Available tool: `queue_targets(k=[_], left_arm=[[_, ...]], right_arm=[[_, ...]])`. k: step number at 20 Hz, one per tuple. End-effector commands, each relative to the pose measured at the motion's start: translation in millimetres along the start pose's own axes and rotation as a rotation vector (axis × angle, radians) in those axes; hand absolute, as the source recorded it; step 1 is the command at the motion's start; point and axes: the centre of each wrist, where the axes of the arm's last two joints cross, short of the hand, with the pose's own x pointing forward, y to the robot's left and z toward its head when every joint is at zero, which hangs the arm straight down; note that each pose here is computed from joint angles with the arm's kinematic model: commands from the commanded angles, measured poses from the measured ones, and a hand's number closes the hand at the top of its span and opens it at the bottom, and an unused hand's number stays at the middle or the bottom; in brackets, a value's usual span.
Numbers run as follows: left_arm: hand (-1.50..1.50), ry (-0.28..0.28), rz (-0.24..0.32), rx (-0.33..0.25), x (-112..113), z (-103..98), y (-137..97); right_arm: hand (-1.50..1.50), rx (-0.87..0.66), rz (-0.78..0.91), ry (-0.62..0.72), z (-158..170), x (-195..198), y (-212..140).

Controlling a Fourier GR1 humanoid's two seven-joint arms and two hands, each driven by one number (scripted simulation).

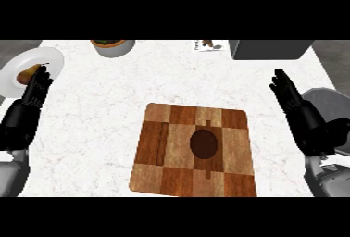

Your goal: Pick the cupcake from the cutting board and place it in the pan

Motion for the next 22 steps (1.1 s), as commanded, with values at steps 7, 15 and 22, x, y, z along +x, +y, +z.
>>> queue_targets(k=[7, 15, 22], left_arm=[[0.0, 0.241, 0.304, -0.24, -14, 21, -86], [0.0, 0.353, 0.473, -0.316, 3, 38, -126], [0.0, 0.379, 0.464, -0.332, 3, 31, -128]], right_arm=[[1.5, 0.121, 0.842, -0.135, -38, 27, -7], [-1.5, 0.009, 0.825, -0.39, -36, 16, 127], [-1.5, 0.303, 1.344, 0.108, -43, 4, 161]])
